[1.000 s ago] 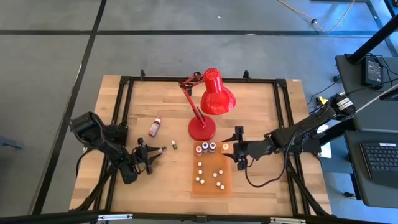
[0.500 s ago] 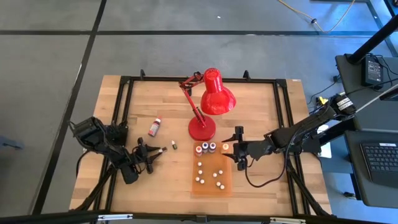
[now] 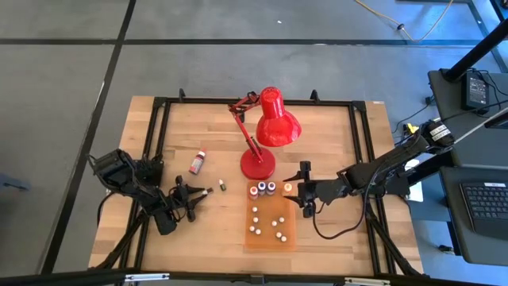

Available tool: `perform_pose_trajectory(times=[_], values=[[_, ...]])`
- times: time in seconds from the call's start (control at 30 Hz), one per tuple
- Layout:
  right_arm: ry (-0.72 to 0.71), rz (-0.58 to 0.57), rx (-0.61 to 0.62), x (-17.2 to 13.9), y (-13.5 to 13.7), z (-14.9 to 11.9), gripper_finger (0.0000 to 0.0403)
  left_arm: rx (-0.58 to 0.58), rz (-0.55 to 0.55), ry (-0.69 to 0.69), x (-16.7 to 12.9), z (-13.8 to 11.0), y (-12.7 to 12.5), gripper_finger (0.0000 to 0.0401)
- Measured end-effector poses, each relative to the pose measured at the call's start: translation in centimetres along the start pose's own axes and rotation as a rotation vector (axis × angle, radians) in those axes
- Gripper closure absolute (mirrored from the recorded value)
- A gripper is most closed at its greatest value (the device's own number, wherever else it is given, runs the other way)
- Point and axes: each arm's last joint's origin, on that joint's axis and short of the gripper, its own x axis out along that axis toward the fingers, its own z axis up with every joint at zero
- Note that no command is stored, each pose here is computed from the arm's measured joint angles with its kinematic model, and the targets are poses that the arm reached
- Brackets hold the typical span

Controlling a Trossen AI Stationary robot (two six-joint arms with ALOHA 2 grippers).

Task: Pick & Place food coloring
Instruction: Put the small red food coloring bottle into the orange bin

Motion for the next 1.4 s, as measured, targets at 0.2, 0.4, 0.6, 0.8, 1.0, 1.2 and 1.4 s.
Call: perform_pose_trajectory(times=[0.2, 0.4, 0.6, 0.8, 1.0, 1.2, 1.4], values=[[0.001, 0.0, -0.001, 0.0, 0.0, 0.0, 0.015, 0.001, 0.001, -0.001, 0.0, 0.0, 0.0, 0.0293], [0.001, 0.0, -0.001, 0.0, 0.0, 0.0, 0.015, 0.001, 0.002, -0.003, 0.0, 0.0, 0.0, 0.0331], [0.001, 0.0, -0.001, 0.0, 0.0, 0.0, 0.015, -0.002, 0.003, -0.007, 0.0, 0.0, 0.0, 0.0352], [0.001, 0.0, -0.001, 0.0, 0.0, 0.0, 0.015, -0.017, 0.013, -0.015, 0.4, 0.5, -0.9, 0.035], [0.0, -0.001, -0.026, 0.0, 0.0, 0.0, 0.015, 0.104, 0.017, -0.032, 1.4, 3.1, -3.8, 0.035], [0.0, 0.0, -0.031, 0.0, 0.0, 0.0, 0.015, 0.228, -0.056, -0.039, 2.0, 8.5, -6.7, 0.035], [-0.012, 0.015, -0.012, 0.0, 0.0, 0.1, 0.015, 0.33, -0.264, -0.047, 3.5, 15.2, -9.1, 0.0351]])
